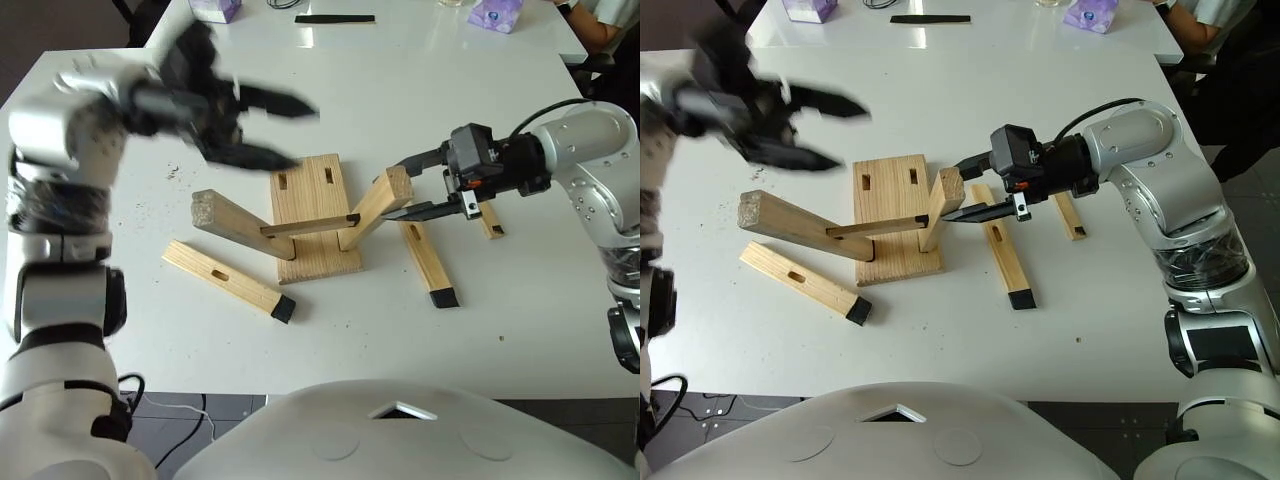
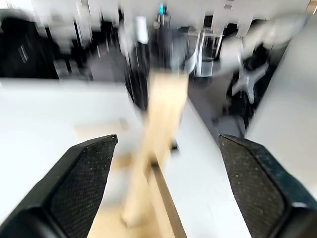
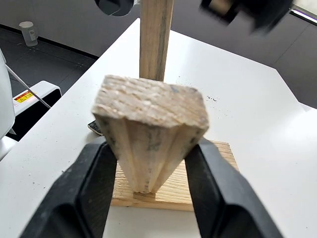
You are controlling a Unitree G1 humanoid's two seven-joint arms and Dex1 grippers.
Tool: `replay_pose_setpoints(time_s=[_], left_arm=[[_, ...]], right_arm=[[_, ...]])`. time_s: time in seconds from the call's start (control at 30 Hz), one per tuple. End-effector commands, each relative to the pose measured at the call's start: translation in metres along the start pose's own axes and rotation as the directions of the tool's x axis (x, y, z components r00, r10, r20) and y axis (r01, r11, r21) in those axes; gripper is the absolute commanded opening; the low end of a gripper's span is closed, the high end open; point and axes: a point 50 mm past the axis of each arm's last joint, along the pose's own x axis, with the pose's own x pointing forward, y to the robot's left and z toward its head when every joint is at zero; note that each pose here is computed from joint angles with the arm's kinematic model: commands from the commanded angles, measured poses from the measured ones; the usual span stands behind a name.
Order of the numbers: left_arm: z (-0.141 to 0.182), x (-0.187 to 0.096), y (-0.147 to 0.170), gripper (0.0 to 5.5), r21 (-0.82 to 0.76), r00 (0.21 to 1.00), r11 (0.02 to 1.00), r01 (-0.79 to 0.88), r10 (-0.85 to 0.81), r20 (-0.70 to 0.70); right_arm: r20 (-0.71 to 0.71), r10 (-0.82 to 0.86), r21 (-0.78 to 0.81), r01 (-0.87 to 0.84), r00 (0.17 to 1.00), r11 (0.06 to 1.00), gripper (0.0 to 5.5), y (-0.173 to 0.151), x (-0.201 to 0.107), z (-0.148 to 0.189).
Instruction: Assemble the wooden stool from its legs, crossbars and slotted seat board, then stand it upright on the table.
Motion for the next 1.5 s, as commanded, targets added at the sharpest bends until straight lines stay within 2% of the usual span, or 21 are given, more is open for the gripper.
replay_pose_setpoints(time_s=[0.03, 0.1, 0.17, 0.27, 0.33, 0.37, 0.4, 0.47, 0.5, 0.57, 0.63, 0.7, 0.83, 0.93, 1.13, 1.37, 1.5], left_arm=[[-0.049, 0.026, 0.01, 3.77, -0.066, 0.993, 0.998, -0.023, 0.015, -0.114], [-0.034, 0.026, 0.022, 3.77, -0.039, 0.997, 0.997, -0.072, 0.07, -0.041], [0.002, 0.017, 0.032, 3.77, 0.024, 0.984, 0.989, -0.147, 0.144, 0.103], [0.08, -0.024, 0.03, 3.77, 0.151, 0.884, 0.92, -0.362, 0.287, 0.368], [0.104, -0.053, 0.02, 3.77, 0.211, 0.813, 0.826, -0.523, 0.409, 0.415], [0.107, -0.066, 0.016, 3.77, 0.239, 0.774, 0.763, -0.601, 0.481, 0.412], [0.101, -0.083, 0.016, 3.77, 0.272, 0.703, 0.653, -0.707, 0.606, 0.373], [0.073, -0.112, 0.01, 3.77, 0.348, 0.574, 0.479, -0.806, 0.777, 0.259], [0.055, -0.122, 0.002, 3.77, 0.373, 0.538, 0.445, -0.814, 0.82, 0.197], [0.003, -0.136, -0.026, 3.77, 0.415, 0.507, 0.451, -0.79, 0.861, 0.03], [-0.031, -0.133, -0.05, 4.05, 0.389, 0.523, 0.5, -0.774, 0.851, -0.053], [-0.048, -0.117, -0.069, 4.41, 0.39, 0.562, 0.545, -0.742, 0.823, -0.081], [-0.046, -0.076, -0.089, 4.74, 0.333, 0.693, 0.662, -0.671, 0.72, -0.035], [-0.033, -0.06, -0.092, 4.74, 0.29, 0.741, 0.706, -0.646, 0.671, 0.018], [-0.004, -0.041, -0.089, 4.74, 0.239, 0.773, 0.737, -0.632, 0.624, 0.117], [-0.026, -0.043, -0.095, 4.74, 0.26, 0.778, 0.763, -0.592, 0.625, -0.062], [-0.026, -0.039, -0.093, 4.74, 0.27, 0.789, 0.774, -0.573, 0.61, -0.074]], right_arm=[[-0.133, 0.067, 0.139, -0.048, 0.989, 0.989, 2.01, 0.012, 0.007, -0.035], [-0.137, 0.079, 0.137, -0.06, 0.987, 0.989, 2.01, 0.012, 0.007, -0.035], [-0.139, 0.08, 0.138, -0.06, 0.987, 0.989, 2.01, 0.011, 0.006, -0.035], [-0.137, 0.06, 0.141, -0.04, 0.989, 0.989, 2.01, 0.012, 0.004, -0.034], [-0.134, 0.036, 0.144, -0.017, 0.99, 0.989, 2.01, 0.013, -0.001, -0.033], [-0.134, 0.023, 0.145, -0.004, 0.991, 0.989, 2.01, 0.014, -0.004, -0.032], [-0.134, 0.005, 0.146, 0.015, 0.991, 0.989, 2.01, 0.015, -0.008, -0.031], [-0.137, -0.032, 0.146, 0.052, 0.99, 0.988, 2.01, 0.019, -0.015, -0.029], [-0.137, -0.047, 0.145, 0.067, 0.989, 0.987, 2.01, 0.021, -0.018, -0.027], [-0.136, -0.078, 0.153, 0.098, 0.988, 0.983, 2.01, 0.026, -0.024, -0.024], [-0.144, -0.098, 0.166, 0.122, 0.985, 0.979, 2.01, 0.033, -0.029, -0.025], [-0.153, -0.11, 0.176, 0.137, 0.982, 0.975, 2.01, 0.039, -0.031, -0.026], [-0.164, -0.133, 0.186, 0.163, 0.977, 0.969, 2.01, 0.045, -0.034, -0.026], [-0.17, -0.136, 0.179, 0.166, 0.976, 0.97, 2.01, 0.045, -0.034, -0.026], [-0.156, -0.103, 0.131, 0.124, 0.982, 0.984, 2.01, 0.035, -0.026, -0.013], [-0.141, -0.067, 0.086, 0.08, 0.988, 0.993, 2.01, 0.017, -0.005, -0.006], [-0.149, -0.055, 0.083, 0.068, 0.987, 0.994, 2.01, 0.007, 0.003, -0.009]])
